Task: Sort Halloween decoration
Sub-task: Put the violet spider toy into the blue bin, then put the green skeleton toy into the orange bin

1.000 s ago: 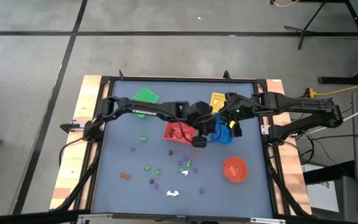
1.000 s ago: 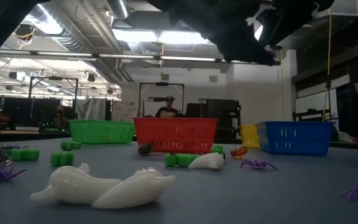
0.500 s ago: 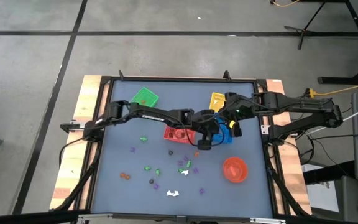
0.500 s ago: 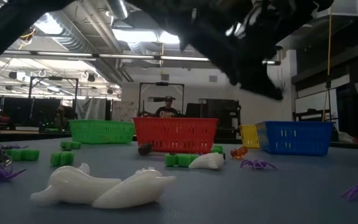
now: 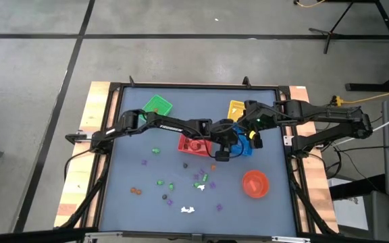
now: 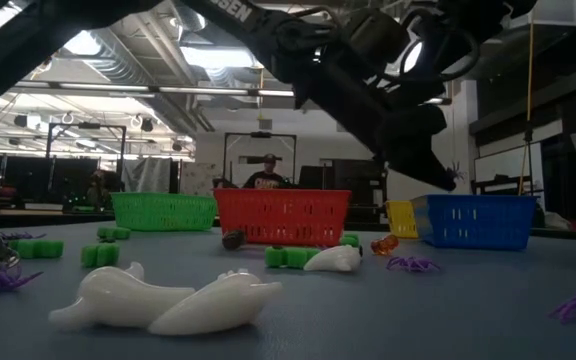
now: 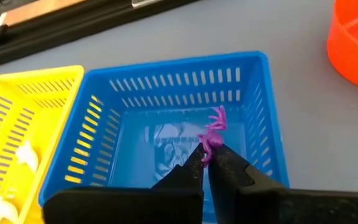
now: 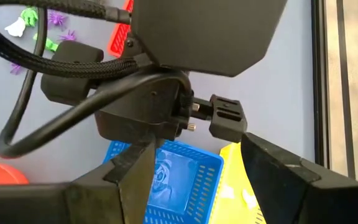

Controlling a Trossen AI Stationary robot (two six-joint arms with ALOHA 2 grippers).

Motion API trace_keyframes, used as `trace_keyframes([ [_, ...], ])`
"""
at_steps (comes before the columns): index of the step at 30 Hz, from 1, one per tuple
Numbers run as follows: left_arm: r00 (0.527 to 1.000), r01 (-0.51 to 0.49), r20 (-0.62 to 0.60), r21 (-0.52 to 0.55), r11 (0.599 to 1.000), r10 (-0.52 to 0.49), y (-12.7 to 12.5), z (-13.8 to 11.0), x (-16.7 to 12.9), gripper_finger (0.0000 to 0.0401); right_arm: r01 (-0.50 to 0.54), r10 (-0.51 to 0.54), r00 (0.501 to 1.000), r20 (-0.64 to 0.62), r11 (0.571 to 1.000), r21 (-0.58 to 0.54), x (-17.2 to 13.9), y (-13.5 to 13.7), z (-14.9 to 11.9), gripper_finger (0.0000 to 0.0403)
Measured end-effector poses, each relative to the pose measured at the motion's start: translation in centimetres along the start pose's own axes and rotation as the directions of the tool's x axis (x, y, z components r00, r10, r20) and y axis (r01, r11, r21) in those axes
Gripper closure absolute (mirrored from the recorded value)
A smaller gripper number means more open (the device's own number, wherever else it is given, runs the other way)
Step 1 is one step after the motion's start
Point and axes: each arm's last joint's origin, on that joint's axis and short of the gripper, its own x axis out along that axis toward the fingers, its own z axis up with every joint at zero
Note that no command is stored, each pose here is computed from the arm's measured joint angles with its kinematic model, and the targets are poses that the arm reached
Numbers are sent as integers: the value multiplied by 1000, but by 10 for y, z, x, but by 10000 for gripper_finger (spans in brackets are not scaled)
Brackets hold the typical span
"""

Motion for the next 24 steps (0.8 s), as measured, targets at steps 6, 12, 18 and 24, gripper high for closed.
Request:
trace_keyframes([
  [6, 1000, -1, 5, 0, 1000, 1, 0, 0, 0, 345, 0, 0, 1000, 0, 1000, 0, 0, 0, 0, 166],
  [12, 1000, -21, 22, 0, 1000, 21, 1, 2, 0, 279, 0, 0, 1000, 0, 1000, 0, 0, 0, 0, 166],
  [18, 999, -22, 24, -4, 1000, 22, 1, 3, 0, 231, 0, 0, 1000, 0, 1000, 0, 0, 0, 0, 166],
  [24, 999, -22, 24, -5, 1000, 22, 1, 3, 0, 195, 0, 0, 1000, 0, 1000, 0, 0, 0, 0, 166],
])
